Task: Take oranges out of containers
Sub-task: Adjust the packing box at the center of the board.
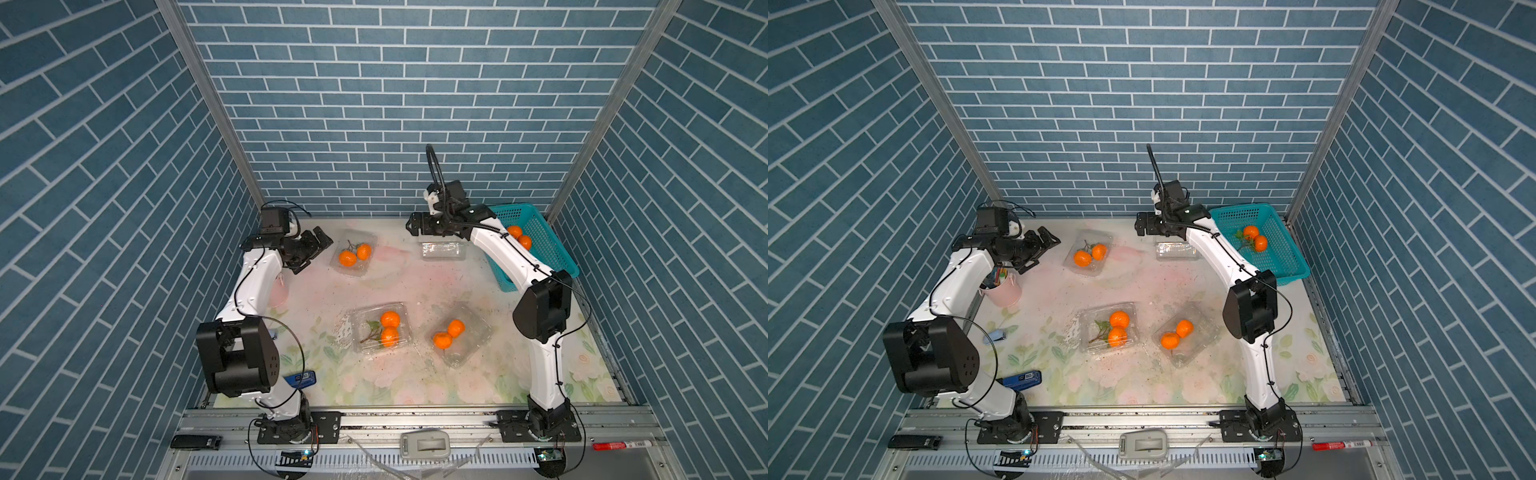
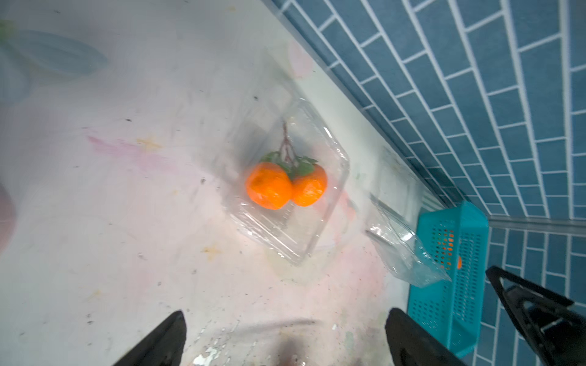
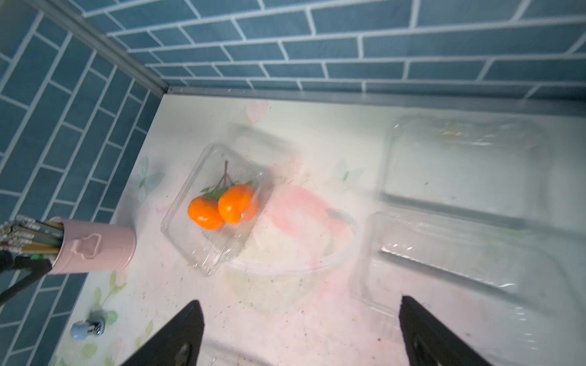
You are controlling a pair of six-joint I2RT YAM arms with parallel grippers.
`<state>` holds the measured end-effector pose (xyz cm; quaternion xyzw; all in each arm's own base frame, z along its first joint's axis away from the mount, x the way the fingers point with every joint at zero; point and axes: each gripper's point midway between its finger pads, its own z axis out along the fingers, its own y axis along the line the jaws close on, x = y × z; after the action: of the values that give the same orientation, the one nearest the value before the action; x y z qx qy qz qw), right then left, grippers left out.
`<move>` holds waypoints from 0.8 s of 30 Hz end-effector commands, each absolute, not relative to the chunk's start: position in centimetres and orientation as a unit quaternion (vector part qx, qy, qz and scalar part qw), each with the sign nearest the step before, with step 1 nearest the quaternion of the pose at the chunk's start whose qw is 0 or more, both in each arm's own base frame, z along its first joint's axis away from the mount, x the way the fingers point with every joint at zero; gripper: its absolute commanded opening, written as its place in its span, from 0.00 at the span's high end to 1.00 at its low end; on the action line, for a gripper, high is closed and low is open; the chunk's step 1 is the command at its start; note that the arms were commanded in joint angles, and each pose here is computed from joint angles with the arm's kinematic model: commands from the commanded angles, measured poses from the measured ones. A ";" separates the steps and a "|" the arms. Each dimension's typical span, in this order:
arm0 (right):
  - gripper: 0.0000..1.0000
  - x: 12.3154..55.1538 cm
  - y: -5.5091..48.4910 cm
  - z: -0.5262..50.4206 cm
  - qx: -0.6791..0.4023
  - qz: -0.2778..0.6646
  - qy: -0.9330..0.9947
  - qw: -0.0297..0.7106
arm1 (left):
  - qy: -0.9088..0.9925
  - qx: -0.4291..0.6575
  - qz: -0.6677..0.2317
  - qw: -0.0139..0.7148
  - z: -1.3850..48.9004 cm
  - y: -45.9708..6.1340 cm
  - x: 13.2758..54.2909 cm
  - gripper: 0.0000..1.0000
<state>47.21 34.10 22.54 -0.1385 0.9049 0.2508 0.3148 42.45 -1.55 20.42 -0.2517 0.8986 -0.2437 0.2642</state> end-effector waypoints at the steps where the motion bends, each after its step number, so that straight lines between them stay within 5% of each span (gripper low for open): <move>1: 0.04 46.9 36.8 20.8 -0.132 0.289 0.900 0.299 | 0.911 -0.258 -0.195 0.256 19.6 0.5 42.2 0.01; 14: 0.03 46.5 44.7 13.7 -0.137 0.311 0.909 0.241 | 0.917 -0.270 -0.181 0.233 15.2 3.1 48.2 0.01; 24: 0.02 46.5 47.1 10.7 -0.132 0.340 0.906 0.215 | 0.911 -0.234 -0.263 0.216 11.5 -3.4 53.9 0.01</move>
<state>46.61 46.25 10.60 -0.1406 0.9102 0.3201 0.2218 52.34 -0.18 11.62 -0.2574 0.9124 -0.2321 0.2178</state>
